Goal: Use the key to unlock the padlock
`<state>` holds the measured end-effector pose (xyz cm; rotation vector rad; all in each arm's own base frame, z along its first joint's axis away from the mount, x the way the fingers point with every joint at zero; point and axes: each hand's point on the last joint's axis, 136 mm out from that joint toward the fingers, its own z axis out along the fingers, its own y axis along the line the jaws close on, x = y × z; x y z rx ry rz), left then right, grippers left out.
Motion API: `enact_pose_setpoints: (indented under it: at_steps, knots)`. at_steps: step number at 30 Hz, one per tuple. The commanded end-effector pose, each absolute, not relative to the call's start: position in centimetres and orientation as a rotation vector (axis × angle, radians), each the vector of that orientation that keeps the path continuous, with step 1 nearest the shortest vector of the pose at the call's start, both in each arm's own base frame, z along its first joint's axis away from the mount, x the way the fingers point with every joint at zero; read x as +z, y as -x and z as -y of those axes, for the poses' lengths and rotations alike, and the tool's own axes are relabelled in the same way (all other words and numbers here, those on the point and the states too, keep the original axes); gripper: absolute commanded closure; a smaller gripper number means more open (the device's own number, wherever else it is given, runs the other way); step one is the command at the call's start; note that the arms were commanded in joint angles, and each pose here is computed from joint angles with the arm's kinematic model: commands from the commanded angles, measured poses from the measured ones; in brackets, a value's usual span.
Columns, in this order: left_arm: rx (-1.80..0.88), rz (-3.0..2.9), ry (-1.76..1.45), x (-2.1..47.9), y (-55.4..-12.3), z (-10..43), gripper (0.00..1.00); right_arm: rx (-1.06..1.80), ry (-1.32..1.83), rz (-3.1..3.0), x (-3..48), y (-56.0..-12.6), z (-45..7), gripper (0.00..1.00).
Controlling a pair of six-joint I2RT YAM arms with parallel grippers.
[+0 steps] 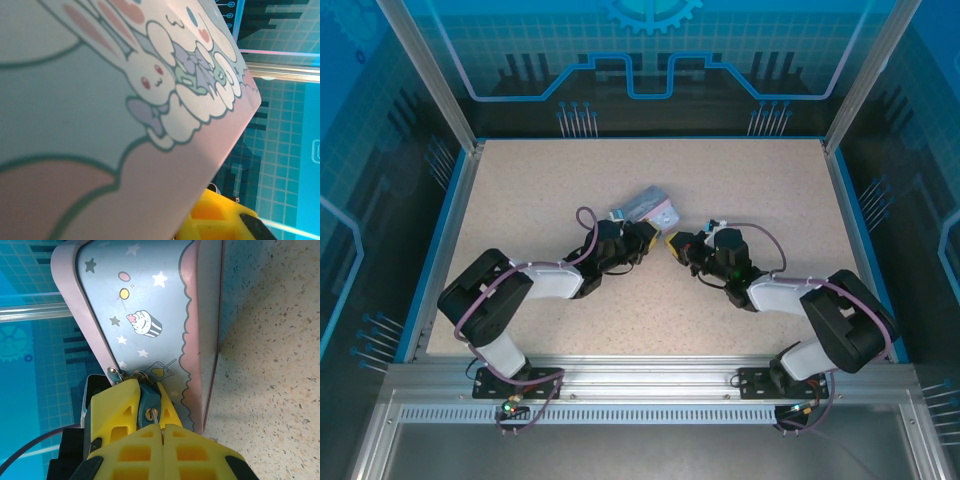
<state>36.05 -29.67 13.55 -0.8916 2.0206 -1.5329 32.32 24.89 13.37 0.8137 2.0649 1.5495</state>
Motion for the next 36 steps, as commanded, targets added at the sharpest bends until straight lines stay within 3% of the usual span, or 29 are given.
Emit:
enact_pose_setpoints:
  at_steps: [1,21,28,36]
  knots:
    - [-1.658,-1.983,0.829,16.1,-35.8,31.3,1.00,1.584,-0.736,-2.035,14.6,-32.9,-25.5,1.00]
    - [-1.676,-2.026,0.822,15.7,-34.9,31.5,1.00,1.626,-0.415,-2.021,16.3,-33.9,-26.7,1.00]
    - [-1.678,-2.032,0.821,15.6,-34.7,31.4,1.00,1.500,-0.268,-2.068,17.3,-34.1,-26.8,1.00]
    - [-1.680,-2.046,0.811,15.4,-34.5,31.5,1.00,1.528,-0.324,-2.076,16.5,-34.8,-26.5,1.00]
